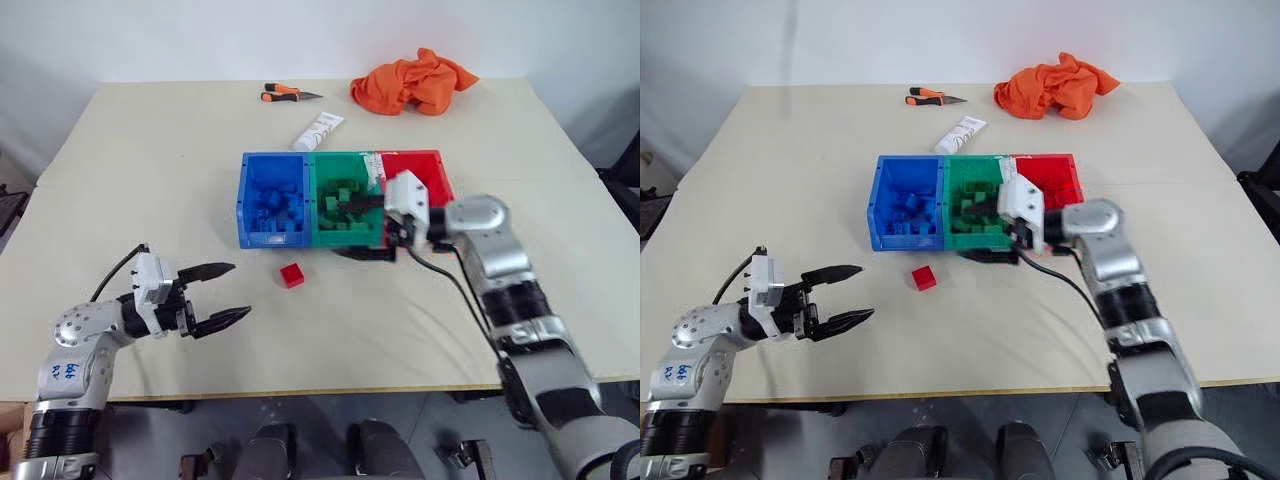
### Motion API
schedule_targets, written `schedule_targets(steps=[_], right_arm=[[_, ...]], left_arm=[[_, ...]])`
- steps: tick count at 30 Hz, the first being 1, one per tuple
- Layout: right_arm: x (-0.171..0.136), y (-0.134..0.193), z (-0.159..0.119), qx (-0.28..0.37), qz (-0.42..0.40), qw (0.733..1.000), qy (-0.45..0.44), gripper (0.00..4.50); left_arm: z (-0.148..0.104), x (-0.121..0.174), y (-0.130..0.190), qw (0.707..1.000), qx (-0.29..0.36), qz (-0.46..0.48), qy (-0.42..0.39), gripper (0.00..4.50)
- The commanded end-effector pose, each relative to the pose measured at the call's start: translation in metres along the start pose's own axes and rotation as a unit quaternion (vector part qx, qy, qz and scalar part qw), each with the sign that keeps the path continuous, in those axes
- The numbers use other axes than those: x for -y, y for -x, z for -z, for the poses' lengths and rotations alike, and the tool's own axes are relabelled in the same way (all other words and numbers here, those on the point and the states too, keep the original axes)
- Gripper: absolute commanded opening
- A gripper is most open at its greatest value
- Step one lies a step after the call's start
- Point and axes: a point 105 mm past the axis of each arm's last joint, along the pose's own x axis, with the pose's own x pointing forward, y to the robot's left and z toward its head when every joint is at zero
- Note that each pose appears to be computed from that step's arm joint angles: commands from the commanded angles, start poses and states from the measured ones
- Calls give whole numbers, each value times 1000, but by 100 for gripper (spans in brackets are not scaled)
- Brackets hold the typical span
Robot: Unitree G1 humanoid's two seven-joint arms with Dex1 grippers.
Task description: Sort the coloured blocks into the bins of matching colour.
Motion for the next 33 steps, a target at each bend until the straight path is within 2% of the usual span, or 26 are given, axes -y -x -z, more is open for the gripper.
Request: schedule_targets(steps=[1, 8, 11, 22, 26, 33], right_arm=[[-16, 34, -12, 3, -22, 1000, -7, 388], [-19, 93, 9, -74, 68, 994, -52, 388], [-21, 108, 10, -88, 99, 989, -63, 388], [-28, 103, 8, -81, 138, 985, -69, 388], [-32, 107, 7, -83, 151, 983, -69, 388], [-41, 110, 6, -80, 183, 977, -72, 388]], left_arm=[[-6, 1, 6, 1000, -15, -16, -8, 450], [5, 8, 29, 992, -84, -64, 63, 450], [15, -4, 32, 979, -125, -146, 71, 450], [1, 17, -63, 996, -70, -54, 7, 450], [10, 4, -84, 995, -77, -59, -15, 450], [30, -2, -115, 996, -85, -27, -21, 450]])
